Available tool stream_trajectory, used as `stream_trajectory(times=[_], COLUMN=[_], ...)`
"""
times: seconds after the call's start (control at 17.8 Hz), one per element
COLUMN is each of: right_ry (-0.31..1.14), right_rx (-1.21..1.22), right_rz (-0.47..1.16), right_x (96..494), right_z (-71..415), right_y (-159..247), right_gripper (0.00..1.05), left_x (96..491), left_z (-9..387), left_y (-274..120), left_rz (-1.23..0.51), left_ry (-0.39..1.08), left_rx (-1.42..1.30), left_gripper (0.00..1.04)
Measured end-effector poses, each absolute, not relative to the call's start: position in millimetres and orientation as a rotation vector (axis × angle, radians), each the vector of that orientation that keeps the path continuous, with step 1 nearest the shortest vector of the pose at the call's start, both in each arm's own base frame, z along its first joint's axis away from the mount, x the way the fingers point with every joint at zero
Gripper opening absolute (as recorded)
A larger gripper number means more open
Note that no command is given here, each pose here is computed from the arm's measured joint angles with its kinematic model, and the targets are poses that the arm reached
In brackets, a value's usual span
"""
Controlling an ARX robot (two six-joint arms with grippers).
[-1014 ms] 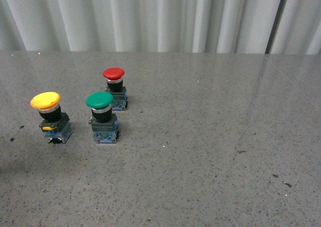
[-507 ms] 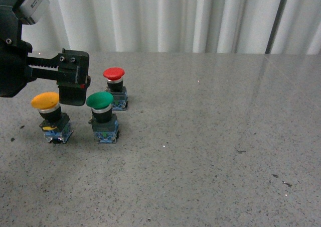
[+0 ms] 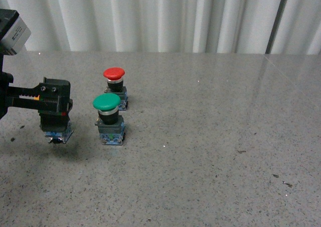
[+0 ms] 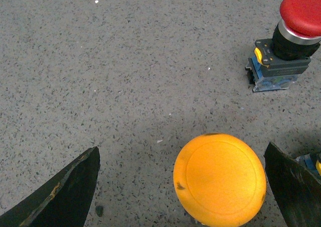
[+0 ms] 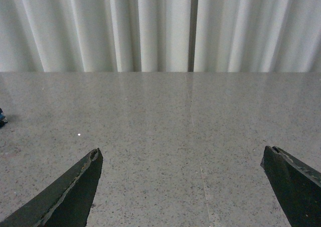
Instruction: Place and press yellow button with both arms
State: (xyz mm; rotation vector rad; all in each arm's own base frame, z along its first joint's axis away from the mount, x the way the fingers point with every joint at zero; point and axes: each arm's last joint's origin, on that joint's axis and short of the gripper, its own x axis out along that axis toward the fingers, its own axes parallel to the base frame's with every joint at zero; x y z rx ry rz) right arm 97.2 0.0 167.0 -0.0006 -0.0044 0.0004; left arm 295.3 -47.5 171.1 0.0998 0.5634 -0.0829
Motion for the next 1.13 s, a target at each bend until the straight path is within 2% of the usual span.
stream_trajectory(times=[0.17,0.28,0.39,0.51,0.79,0.96,1.13], right_ry=[-0.004,-0.004,-0.004,-0.004,-0.004,-0.004,-0.004], right_rx=[-0.001,-0.001,-0.001,-0.001,-0.001,-0.001,-0.001], right_rz=[0.000,0.000,0.000,0.000,0.000,0.000,0.000], right_x=[97,97,97,97,97,97,97], right_z=[167,167,167,167,167,167,167], right_y=[0,0,0,0,0,0,0], right_gripper=[0.98,0.98,0.98,0.98,0.98,0.98,0.98], left_x=[297,297,295,292,289,294,306], left_z=[164,161,165,172,223,274,301], left_y=[-47,-44,-43,-43,-58,-88,-130], left_rz=[-0.095,-0.089,-0.092,-0.088,-0.123,-0.191,-0.273], left_ry=[0.582,0.609,0.612,0.598,0.476,0.339,0.283], left_rx=[0.104,0.115,0.130,0.135,0.152,0.151,0.139], left_gripper=[0.98,0.60,0.40,0.30,0.28,0.27,0.27])
